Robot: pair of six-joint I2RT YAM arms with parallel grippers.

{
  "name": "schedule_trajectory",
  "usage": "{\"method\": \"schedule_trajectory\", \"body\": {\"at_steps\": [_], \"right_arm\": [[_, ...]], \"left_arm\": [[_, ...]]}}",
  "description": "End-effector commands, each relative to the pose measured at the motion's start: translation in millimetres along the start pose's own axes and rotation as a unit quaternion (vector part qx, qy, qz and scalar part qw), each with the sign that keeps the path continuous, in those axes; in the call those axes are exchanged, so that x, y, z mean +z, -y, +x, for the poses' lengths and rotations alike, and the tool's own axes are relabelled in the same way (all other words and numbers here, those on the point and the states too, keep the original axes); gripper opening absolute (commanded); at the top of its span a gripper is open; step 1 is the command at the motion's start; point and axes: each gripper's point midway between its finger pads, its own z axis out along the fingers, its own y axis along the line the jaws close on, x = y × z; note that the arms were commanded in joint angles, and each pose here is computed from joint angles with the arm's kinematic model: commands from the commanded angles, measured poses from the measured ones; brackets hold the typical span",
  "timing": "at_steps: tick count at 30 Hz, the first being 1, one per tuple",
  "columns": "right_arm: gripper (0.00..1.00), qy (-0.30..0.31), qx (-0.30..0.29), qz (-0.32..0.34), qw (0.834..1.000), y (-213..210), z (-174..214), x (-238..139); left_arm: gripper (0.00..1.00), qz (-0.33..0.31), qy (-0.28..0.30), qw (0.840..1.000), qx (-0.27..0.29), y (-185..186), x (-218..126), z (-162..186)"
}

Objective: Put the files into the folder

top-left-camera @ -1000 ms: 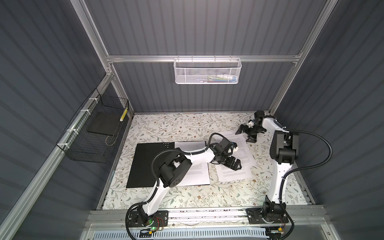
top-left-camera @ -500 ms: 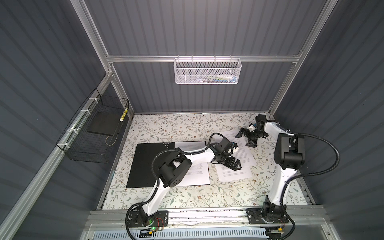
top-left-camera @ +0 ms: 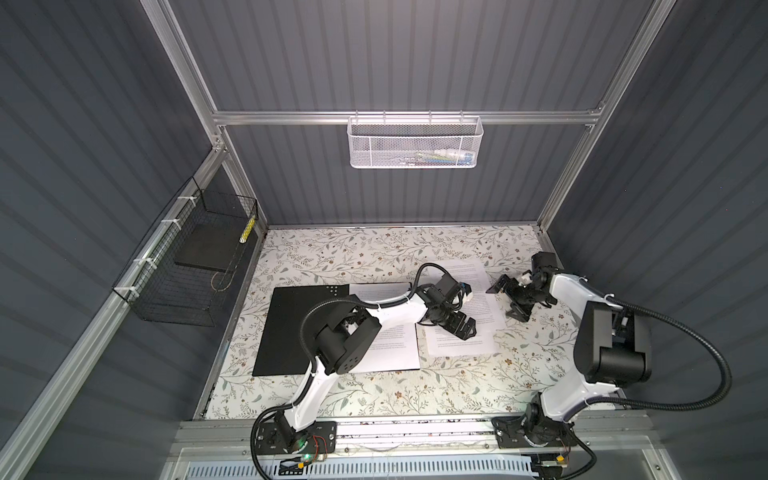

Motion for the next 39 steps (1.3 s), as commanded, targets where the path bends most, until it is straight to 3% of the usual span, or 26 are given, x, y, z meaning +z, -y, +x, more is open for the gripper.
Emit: {"method": "schedule_trajectory", "body": {"at_steps": [1, 6, 9, 17, 30, 39], "right_arm": [[0.99, 0.032, -0.028, -0.036, 0.998, -19, -10, -11], [0.99, 0.052, -0.053, -0.038, 0.996, -40, -42, -13], [0.99, 0.033, -0.075, -0.027, 0.996, -54, -60, -2], [0.99, 0.011, -0.1, -0.003, 0.995, -65, -87, 27], [0.99, -0.008, -0.134, 0.012, 0.991, -77, -100, 45], [0.99, -0.059, -0.158, 0.032, 0.985, -88, -75, 68]], "left_arm": [[1.0, -0.103, -0.128, 0.986, -0.02, -55, 0, 78], [1.0, -0.142, -0.147, 0.979, 0.014, -67, -12, 84], [1.0, -0.152, -0.162, 0.974, 0.036, -69, -12, 89], [1.0, -0.138, -0.169, 0.969, 0.117, -38, 4, 90], [1.0, -0.099, -0.164, 0.959, 0.207, 15, 17, 104], [1.0, -0.095, -0.172, 0.959, 0.203, 12, 12, 122]]}}
